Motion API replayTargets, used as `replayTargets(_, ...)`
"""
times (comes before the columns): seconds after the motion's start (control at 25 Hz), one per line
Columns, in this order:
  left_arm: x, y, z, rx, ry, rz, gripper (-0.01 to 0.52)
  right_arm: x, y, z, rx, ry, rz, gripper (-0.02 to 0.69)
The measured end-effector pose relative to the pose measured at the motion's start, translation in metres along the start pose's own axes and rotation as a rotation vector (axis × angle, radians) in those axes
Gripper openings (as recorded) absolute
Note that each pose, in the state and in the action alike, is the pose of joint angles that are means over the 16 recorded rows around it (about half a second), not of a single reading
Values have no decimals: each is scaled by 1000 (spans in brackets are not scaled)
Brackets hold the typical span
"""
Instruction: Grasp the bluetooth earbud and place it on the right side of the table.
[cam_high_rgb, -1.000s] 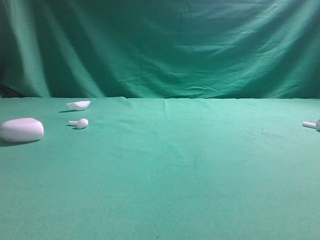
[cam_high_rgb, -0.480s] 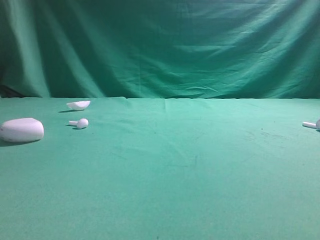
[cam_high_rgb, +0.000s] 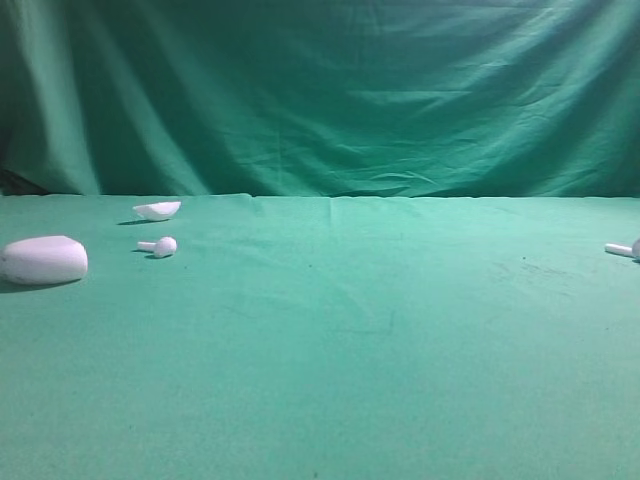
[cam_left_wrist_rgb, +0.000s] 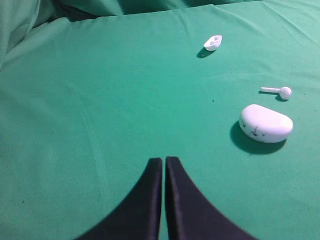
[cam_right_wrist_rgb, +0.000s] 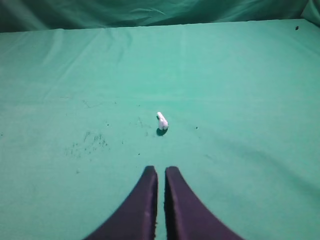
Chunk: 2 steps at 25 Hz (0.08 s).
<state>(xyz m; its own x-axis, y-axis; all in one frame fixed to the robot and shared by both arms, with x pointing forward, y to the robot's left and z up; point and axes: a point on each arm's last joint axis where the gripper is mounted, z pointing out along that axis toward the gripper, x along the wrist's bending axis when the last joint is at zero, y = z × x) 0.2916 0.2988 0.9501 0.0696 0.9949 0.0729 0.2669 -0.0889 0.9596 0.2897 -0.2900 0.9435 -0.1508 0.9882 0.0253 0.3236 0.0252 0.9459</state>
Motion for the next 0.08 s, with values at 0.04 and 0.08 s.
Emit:
replayTargets(0.04, 0, 0, 0, 0, 0, 0, 0, 0, 0, 0, 0, 0, 0, 49)
replayTargets(0.08, 0, 0, 0, 0, 0, 0, 0, 0, 0, 0, 0, 0, 0, 49)
